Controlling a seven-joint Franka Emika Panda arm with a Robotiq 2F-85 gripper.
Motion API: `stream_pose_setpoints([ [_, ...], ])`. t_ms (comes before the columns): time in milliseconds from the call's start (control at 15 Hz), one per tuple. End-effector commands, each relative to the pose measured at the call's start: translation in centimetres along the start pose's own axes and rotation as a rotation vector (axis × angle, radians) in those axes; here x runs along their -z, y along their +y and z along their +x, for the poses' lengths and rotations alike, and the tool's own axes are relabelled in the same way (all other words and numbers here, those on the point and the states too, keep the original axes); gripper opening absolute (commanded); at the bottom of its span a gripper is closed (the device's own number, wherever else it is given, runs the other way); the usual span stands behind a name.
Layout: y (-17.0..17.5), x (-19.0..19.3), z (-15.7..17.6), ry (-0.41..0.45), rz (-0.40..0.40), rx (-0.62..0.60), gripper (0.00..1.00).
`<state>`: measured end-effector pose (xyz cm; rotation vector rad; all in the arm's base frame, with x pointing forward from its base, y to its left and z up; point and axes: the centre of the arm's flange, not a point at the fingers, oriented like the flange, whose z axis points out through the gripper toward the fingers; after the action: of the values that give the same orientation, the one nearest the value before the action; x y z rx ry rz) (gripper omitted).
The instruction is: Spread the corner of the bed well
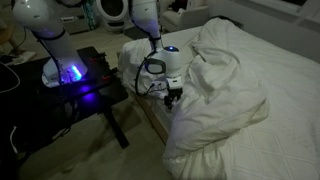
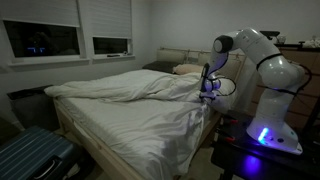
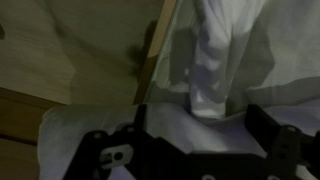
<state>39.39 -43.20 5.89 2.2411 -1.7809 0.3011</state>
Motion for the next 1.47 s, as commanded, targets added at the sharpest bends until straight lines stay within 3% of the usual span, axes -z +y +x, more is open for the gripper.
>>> stream_pose_setpoints([
  [0, -1.0, 0.0, 0.6, -0.047, 0.021, 0.026, 1.00],
  [200, -0.9, -0.8, 0.3, -0.092, -0.009, 0.010, 1.00],
  [267, -0.7, -1.1, 0.3, -0.109, -0.014, 0.004, 0.75],
  [400, -0.2, -1.5, 0.3, -0.135, -0.030, -0.012, 0.66],
  [933, 0.2, -1.2, 0.3, -0.176, -0.054, -0.060, 0.05],
  [1000, 0.2, -0.9, 0.2, -0.179, -0.063, -0.065, 0.00],
  [1200, 0.0, 0.4, 0.0, -0.180, -0.096, -0.062, 0.00],
  [1400, 0.7, 1.3, -1.0, -0.218, -0.205, -0.014, 0.01],
])
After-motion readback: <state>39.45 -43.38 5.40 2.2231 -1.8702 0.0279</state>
